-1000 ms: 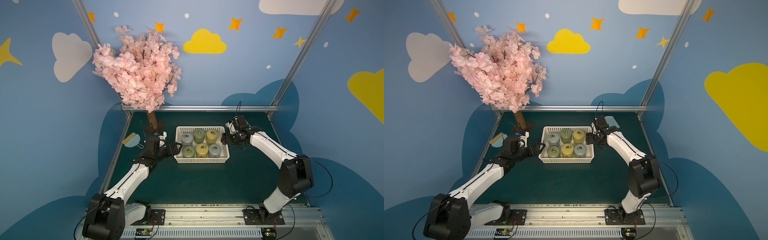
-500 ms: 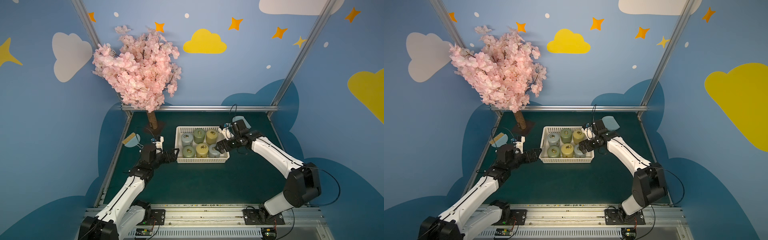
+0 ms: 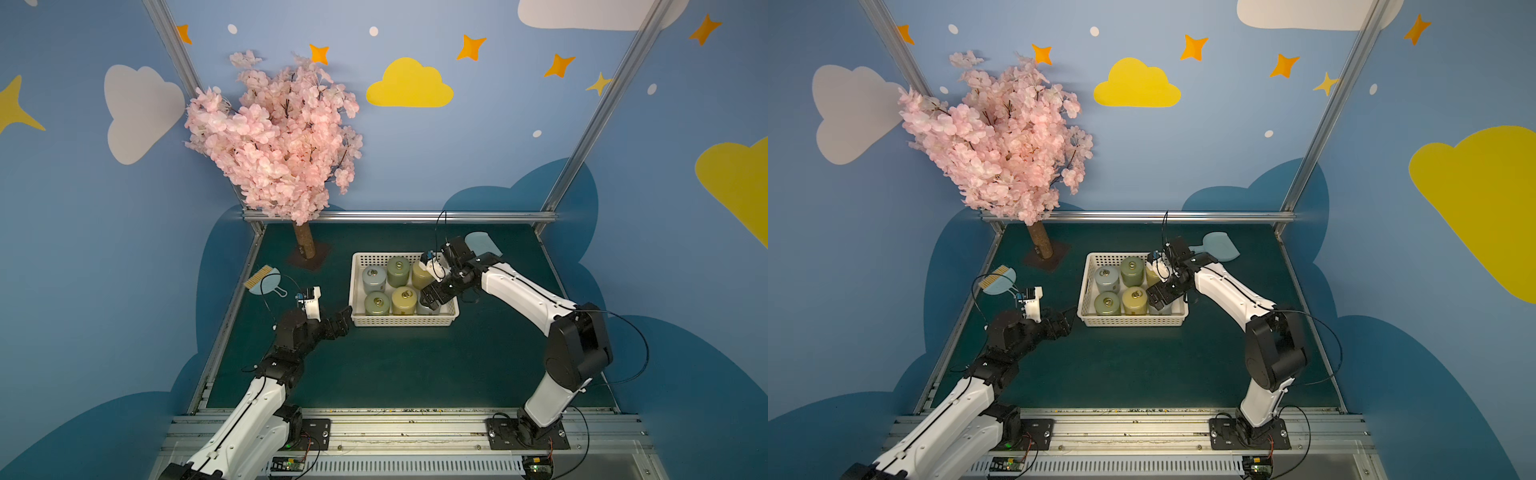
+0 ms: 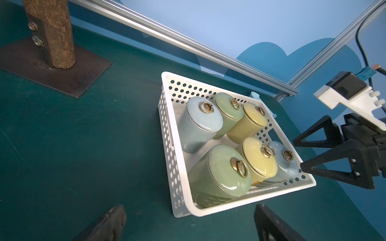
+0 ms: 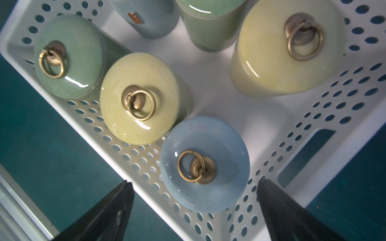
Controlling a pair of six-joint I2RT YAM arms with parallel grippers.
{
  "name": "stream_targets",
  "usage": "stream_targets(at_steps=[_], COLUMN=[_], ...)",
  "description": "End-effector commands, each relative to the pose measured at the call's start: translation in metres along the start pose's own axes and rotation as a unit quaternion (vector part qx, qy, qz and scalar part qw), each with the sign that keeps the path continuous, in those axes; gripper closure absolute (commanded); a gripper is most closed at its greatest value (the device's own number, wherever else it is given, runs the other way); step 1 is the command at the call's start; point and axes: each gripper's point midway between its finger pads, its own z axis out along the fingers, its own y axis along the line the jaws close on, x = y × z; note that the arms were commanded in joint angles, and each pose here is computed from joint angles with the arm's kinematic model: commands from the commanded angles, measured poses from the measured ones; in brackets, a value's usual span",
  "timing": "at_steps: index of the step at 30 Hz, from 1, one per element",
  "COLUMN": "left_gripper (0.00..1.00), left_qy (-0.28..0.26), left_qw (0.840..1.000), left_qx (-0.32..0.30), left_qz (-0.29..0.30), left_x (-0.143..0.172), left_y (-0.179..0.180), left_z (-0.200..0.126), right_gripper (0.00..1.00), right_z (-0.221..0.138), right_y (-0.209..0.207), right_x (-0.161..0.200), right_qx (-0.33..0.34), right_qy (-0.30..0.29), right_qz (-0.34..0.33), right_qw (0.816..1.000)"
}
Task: Take the tea canister out of the basket
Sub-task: Pick up the tea canister from the basket.
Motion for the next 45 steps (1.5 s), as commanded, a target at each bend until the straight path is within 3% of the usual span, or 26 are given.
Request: stream_targets(at_steps=[1, 22, 29, 36, 39, 45], left_gripper=[0.00, 0.00, 0.00, 0.00, 0.00, 0.00], left_qy=[-0.019, -0.025, -0.026, -0.026, -0.027, -0.026], left_qw=[1.000, 0.999, 0.999, 0.999, 0.999, 0.999], left_qx=[-0.004, -0.011, -0.014, -0.014, -0.014, -0.013], left_qz=[0.020, 0.022, 0.023, 0.022, 0.022, 0.022], left_x=[-0.007, -0.009, -0.009, -0.009, -0.009, -0.009], left_y=[0.001, 0.003, 0.003, 0.003, 0.003, 0.003], left_z=[-0.001, -0.004, -0.005, -0.004, -0.005, -0.005], right_gripper=[0.02, 0.04, 0.16, 0.46, 0.52, 0.54], right_z=[0.004, 0.041, 0.043, 0.039, 0.032, 0.010], right_y=[-0.003, -0.006, -0.008, -0.006, -0.006, -0.005], right_x=[0.005, 0.009, 0.008, 0.007, 0.004, -0.006], right_qx=[0.023, 0.032, 0.035, 0.034, 0.036, 0.043], right_qy=[0.026, 0.064, 0.066, 0.062, 0.053, 0.027], right_qz=[-0.015, -0.014, -0.012, -0.008, -0.005, 0.000], right_qw=[0.999, 0.997, 0.997, 0.997, 0.998, 0.999])
